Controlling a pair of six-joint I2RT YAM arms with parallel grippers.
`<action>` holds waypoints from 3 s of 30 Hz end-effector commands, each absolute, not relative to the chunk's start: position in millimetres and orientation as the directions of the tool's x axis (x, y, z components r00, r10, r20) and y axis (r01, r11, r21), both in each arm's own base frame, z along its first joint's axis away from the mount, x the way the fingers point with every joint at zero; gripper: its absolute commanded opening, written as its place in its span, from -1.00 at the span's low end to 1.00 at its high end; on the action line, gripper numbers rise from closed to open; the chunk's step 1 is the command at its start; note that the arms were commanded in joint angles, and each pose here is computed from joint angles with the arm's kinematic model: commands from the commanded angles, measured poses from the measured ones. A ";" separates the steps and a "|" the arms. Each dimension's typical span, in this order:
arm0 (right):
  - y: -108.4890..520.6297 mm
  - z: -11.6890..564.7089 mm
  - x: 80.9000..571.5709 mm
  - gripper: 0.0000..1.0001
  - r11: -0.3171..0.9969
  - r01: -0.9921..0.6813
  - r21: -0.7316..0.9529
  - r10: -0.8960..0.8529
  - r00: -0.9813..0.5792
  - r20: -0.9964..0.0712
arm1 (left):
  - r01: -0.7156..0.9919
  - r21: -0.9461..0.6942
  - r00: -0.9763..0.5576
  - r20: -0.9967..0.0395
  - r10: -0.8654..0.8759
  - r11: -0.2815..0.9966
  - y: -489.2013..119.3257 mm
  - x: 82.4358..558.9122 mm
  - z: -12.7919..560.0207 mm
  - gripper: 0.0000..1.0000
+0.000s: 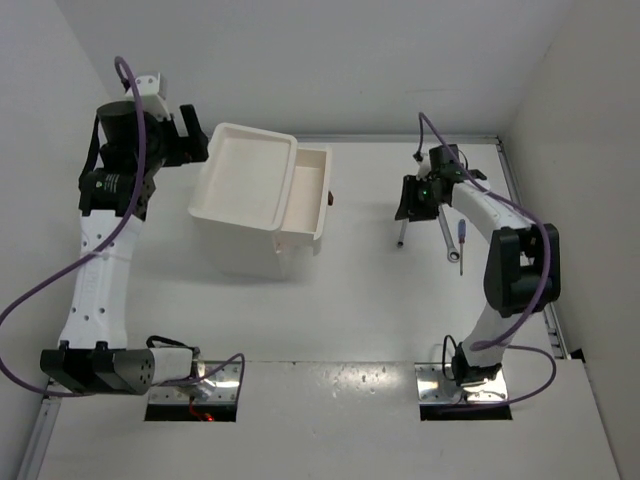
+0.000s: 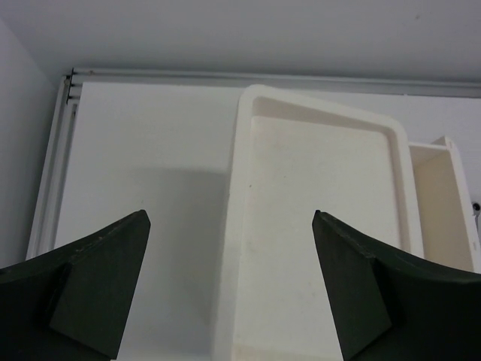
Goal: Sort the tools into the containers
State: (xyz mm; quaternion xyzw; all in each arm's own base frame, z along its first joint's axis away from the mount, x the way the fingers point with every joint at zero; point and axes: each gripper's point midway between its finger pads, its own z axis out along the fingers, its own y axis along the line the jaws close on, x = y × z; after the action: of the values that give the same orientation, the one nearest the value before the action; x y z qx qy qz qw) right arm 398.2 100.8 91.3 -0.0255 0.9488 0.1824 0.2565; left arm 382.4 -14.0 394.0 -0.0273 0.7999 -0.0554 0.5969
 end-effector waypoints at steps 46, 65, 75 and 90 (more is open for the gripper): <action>-82.5 -1.1 411.6 -1.00 0.972 0.227 0.057 0.234 -0.959 -0.163 | 0.019 -0.218 -0.359 -0.912 -0.197 0.976 -5.6 390.8 340.8 0.92; 195.1 409.2 420.5 -1.00 0.546 -0.567 0.616 0.283 -0.567 -0.773 | 0.013 -0.226 -0.320 -0.924 -0.210 0.974 -7.8 381.4 355.8 0.92; 277.7 358.4 440.0 -1.00 0.604 -0.481 0.635 0.235 -0.654 -0.719 | -0.009 -0.215 -0.335 -0.920 -0.205 0.977 -8.9 379.5 345.7 0.92; 326.0 280.7 455.7 -0.89 0.694 -0.346 0.631 0.204 -0.746 -0.633 | -0.040 -0.168 -0.363 -0.916 -0.171 0.985 -0.5 378.2 330.7 0.92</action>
State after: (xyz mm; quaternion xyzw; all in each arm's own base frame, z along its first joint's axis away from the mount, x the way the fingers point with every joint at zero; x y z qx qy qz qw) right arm 451.5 324.2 289.5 -0.0669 0.8427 0.3964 0.3582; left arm 381.8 -0.2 320.7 -0.0682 0.8333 -0.0631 0.5450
